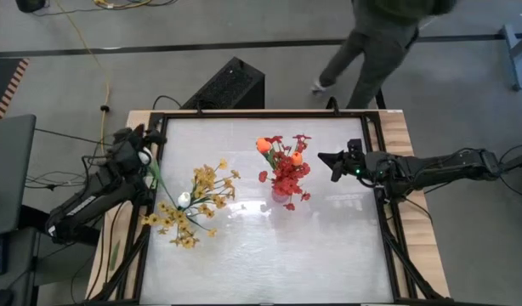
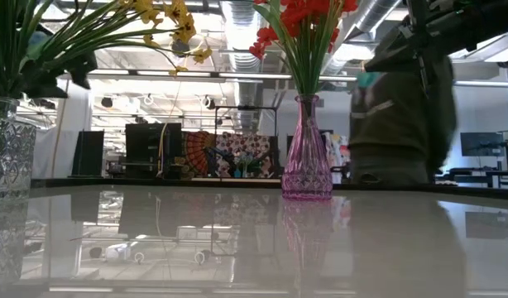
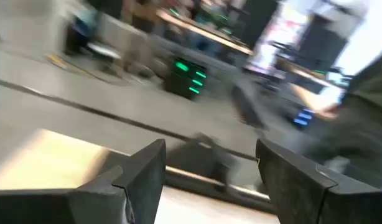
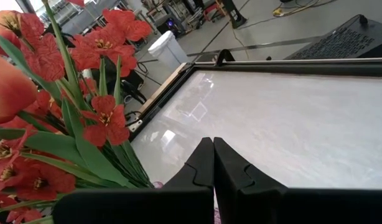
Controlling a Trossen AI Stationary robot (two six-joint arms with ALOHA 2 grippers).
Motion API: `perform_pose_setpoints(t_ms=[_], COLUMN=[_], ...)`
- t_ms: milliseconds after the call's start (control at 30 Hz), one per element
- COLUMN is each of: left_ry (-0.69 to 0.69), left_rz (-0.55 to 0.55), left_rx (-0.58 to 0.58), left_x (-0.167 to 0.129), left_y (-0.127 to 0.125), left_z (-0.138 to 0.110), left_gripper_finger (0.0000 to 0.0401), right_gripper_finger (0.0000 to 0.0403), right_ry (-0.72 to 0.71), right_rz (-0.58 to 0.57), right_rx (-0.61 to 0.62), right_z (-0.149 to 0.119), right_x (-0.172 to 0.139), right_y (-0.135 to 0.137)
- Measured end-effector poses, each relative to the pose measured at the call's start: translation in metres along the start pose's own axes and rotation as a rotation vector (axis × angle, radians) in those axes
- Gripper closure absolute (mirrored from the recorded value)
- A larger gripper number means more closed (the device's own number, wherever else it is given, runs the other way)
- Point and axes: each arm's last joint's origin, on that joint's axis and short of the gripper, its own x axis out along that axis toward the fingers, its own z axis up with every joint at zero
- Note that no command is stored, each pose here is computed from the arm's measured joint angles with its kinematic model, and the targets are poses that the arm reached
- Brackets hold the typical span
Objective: Sort flowers into vase by color
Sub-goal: Return to Home Position
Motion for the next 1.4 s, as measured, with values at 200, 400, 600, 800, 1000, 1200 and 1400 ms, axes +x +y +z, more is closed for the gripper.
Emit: perform_pose_setpoints(t_ms=[200,400,600,800,1000,1200,1400], left_ry=[0.028,0.031,0.161,0.111,0.062,0.06,0.199], left_rz=[-0.258,-0.507,-0.581,-0.655,-0.571,-0.502,-0.298], left_rx=[-0.211,-0.206,-0.067,-0.043,0.126,0.279,0.412], left_x=[-0.001,-0.013,-0.029,-0.041,-0.024,0.015,0.068], left_y=[-0.012,-0.022,-0.019,-0.022,-0.043,-0.08,-0.084], left_z=[0.009,0.037,0.056,0.086,0.092,0.08,0.053], left_gripper_finger=[0.0166,0.0166,0.0166,0.0166,0.0166,0.0166,0.0166], right_gripper_finger=[0.038,0.038,0.038,0.038,0.038,0.038,0.038], right_ry=[0.001,0.001,0.001,0.001,-0.003,-0.027,-0.024], right_rz=[0.0,0.0,0.0,0.0,-0.005,-0.028,-0.025], right_rx=[0.007,0.007,0.007,0.007,0.006,0.006,0.006], right_z=[0.0,0.0,0.0,0.0,0.0,0.001,0.001], right_x=[0.0,0.0,0.0,0.0,0.0,0.0,0.0], right_y=[0.0,0.0,0.0,0.0,0.0,-0.001,-0.001])
